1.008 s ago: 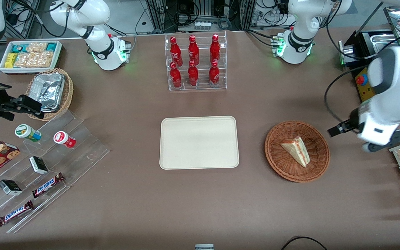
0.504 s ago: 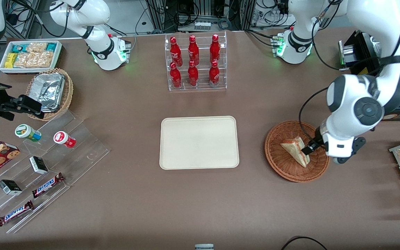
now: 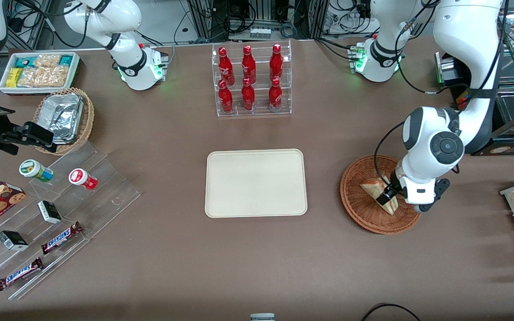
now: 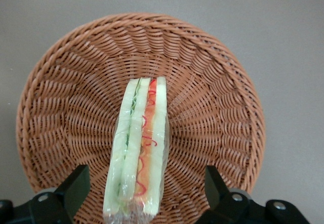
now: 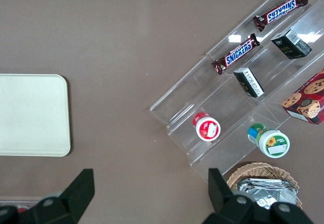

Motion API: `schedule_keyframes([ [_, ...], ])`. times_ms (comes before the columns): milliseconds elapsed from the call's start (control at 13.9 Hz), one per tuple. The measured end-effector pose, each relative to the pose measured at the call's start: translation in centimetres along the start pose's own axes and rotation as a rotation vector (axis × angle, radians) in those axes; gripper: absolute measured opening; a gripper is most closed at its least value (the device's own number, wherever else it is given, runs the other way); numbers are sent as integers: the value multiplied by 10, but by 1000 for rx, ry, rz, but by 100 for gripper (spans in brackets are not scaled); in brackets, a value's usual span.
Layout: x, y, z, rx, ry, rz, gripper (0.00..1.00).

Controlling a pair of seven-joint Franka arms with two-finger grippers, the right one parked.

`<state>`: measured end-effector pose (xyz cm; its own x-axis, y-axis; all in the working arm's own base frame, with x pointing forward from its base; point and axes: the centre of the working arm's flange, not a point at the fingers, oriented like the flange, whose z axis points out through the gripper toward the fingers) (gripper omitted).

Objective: Place sandwich from basket to tray
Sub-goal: 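Lower the left gripper and close it on the wrapped sandwich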

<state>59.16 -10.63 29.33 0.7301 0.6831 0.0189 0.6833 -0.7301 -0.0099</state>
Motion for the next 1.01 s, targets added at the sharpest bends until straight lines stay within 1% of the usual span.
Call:
schedule_keyframes([
  [144,-3,-3,9,-3,1,0,100],
  [504,-16,3,26,13,-12,12,100],
  [576,-17,2,30,19,-14,13,99],
  [648,-17,1,32,25,-14,16,96],
  [792,-18,0,34,30,-12,20,74],
  [864,-17,0,34,31,-10,21,61],
  [1008,-17,0,34,33,-8,24,41],
])
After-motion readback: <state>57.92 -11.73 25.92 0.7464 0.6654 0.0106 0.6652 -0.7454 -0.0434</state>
